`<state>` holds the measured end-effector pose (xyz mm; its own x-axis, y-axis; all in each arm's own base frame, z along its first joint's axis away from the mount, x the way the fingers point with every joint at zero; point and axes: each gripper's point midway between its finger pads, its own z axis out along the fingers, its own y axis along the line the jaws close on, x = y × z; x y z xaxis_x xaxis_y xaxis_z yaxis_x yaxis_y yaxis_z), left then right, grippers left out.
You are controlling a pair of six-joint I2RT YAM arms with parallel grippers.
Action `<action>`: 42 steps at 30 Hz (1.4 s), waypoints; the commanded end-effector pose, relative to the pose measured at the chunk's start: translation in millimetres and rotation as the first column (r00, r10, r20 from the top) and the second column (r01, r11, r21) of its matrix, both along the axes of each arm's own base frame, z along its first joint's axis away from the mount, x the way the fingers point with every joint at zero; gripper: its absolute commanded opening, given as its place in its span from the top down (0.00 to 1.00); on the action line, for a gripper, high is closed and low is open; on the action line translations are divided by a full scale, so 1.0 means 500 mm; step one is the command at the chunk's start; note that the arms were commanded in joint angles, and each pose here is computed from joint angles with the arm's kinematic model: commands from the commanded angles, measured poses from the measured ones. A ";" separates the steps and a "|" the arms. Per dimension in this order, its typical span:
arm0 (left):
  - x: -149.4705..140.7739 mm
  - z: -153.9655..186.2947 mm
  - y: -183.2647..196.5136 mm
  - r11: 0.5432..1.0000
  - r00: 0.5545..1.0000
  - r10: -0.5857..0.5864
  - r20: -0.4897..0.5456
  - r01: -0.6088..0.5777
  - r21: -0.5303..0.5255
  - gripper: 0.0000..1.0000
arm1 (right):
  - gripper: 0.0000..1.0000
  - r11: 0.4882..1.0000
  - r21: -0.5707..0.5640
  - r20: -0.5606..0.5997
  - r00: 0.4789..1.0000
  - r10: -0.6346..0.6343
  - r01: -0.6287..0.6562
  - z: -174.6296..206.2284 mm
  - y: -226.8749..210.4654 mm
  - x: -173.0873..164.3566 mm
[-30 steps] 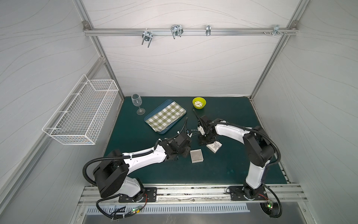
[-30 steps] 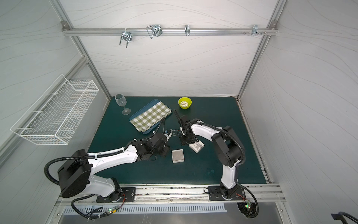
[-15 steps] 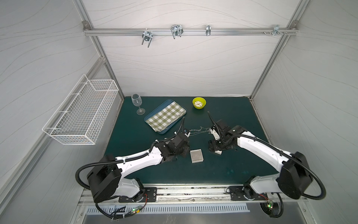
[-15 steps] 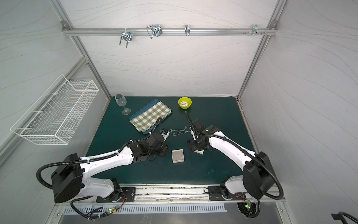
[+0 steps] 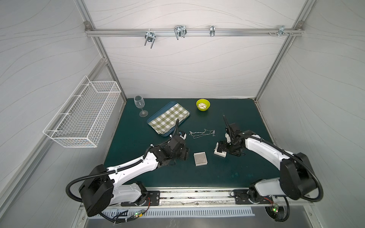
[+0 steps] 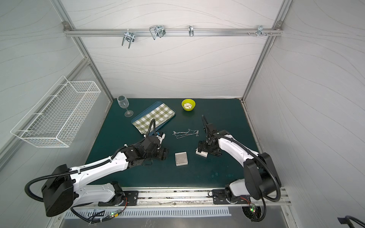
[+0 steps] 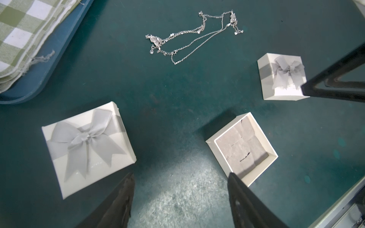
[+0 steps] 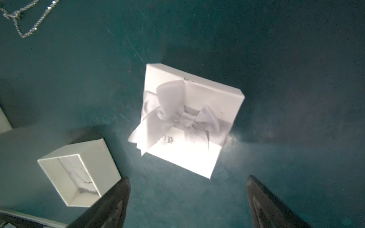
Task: Take the necklace out of the lift-off lid jewelry box
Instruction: Pick up the lid from the center of the board.
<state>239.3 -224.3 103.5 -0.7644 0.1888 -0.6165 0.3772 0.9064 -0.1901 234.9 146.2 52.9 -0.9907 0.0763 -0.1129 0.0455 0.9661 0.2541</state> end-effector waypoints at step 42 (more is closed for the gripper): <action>-0.063 -0.054 -0.001 0.972 0.980 0.047 -0.195 -0.090 -0.217 0.43 | 0.30 0.926 -0.130 0.054 0.930 0.363 -0.354 0.019 0.103 0.036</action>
<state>207.5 -208.5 66.8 -0.8655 0.0749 -0.4953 0.2722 0.9004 -0.3394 261.8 196.6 51.5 -0.9470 -0.2723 -0.1707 -0.2917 0.9511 0.1011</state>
